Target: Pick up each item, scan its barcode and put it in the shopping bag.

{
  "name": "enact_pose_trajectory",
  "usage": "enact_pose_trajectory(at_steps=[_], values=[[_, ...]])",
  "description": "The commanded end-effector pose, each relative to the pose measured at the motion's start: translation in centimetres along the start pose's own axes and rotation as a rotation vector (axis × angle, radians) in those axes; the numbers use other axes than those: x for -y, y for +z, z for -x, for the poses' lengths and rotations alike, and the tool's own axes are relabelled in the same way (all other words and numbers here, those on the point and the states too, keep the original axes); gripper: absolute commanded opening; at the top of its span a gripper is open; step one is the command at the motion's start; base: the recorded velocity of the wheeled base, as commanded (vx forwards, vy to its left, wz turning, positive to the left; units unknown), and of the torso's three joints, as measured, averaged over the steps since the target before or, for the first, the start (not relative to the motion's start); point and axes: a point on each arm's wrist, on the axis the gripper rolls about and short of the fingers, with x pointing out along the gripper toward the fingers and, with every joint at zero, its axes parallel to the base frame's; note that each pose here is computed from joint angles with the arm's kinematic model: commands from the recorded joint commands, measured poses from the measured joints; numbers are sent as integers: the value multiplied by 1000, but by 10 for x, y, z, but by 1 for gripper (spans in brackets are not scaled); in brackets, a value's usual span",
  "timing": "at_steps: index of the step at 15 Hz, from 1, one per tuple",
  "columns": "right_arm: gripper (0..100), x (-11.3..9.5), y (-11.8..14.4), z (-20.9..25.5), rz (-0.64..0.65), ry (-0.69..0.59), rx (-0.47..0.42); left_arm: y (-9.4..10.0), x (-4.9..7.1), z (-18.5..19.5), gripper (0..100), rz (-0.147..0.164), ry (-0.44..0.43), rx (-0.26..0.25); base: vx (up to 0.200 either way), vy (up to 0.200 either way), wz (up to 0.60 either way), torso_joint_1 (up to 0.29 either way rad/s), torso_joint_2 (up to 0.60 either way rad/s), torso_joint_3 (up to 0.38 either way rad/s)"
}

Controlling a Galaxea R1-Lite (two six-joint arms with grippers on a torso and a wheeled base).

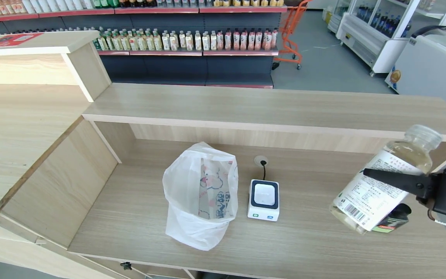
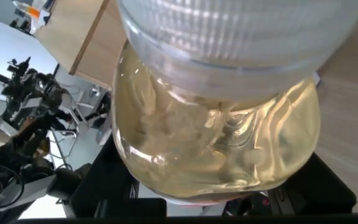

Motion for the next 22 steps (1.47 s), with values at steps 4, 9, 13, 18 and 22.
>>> enact_pose_trajectory(at_steps=[4,9,13,18,22], values=[[0,10,13,-19,-34,-15,-36,0,0,0,100,2,2,0,0,50,0,-3,1,1],[0,33,8,-91,196,47,-156,0,0,0,100,2,2,0,0,0,0,0,0,0],[0,60,-28,-139,339,44,-239,0,0,0,100,2,2,0,0,0,0,0,0,0],[0,72,-89,-207,551,199,-270,0,0,0,100,2,2,0,0,0,0,0,0,0],[0,53,-107,-280,650,261,-182,0,0,0,100,2,2,0,0,0,0,0,0,0]])
